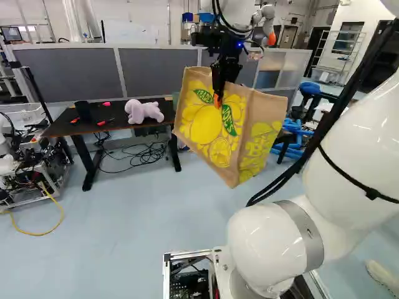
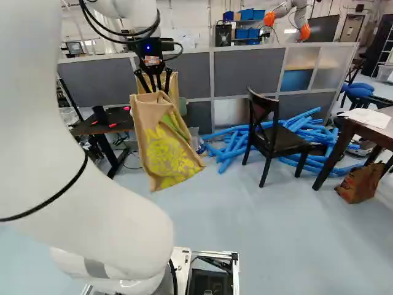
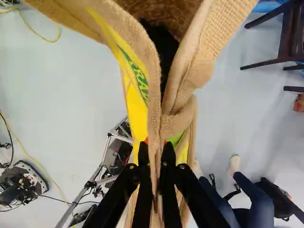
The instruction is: Pick up the bag on the ground and place it on the table
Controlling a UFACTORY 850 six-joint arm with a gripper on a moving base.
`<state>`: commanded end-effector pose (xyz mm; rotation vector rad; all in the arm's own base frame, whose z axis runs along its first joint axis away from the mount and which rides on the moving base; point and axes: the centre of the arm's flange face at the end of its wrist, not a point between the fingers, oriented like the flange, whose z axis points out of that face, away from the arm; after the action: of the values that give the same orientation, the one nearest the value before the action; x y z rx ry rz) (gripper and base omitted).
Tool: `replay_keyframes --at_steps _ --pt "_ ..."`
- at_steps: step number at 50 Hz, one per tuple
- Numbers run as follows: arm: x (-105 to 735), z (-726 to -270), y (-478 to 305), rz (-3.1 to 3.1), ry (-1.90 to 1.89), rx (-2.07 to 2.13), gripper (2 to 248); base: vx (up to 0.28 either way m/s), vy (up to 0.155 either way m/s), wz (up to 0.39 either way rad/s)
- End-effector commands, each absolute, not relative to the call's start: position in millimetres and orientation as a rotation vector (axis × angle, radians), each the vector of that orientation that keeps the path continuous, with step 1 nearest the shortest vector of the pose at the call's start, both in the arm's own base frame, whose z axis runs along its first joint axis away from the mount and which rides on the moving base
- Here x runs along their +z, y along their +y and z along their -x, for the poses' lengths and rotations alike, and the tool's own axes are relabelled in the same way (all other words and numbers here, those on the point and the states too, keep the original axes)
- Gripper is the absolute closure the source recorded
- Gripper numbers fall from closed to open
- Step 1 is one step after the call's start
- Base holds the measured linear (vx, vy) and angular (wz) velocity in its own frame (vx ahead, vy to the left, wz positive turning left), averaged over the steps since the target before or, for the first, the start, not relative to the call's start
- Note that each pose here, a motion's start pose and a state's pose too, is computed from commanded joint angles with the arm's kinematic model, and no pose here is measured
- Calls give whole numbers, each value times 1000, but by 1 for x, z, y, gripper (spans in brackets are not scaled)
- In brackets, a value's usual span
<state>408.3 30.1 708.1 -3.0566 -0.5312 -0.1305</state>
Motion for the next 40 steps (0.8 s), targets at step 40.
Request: replay_keyframes --at_steps 40 --pt "709 -408 30 3057 -532 -133 228 28 8 40"
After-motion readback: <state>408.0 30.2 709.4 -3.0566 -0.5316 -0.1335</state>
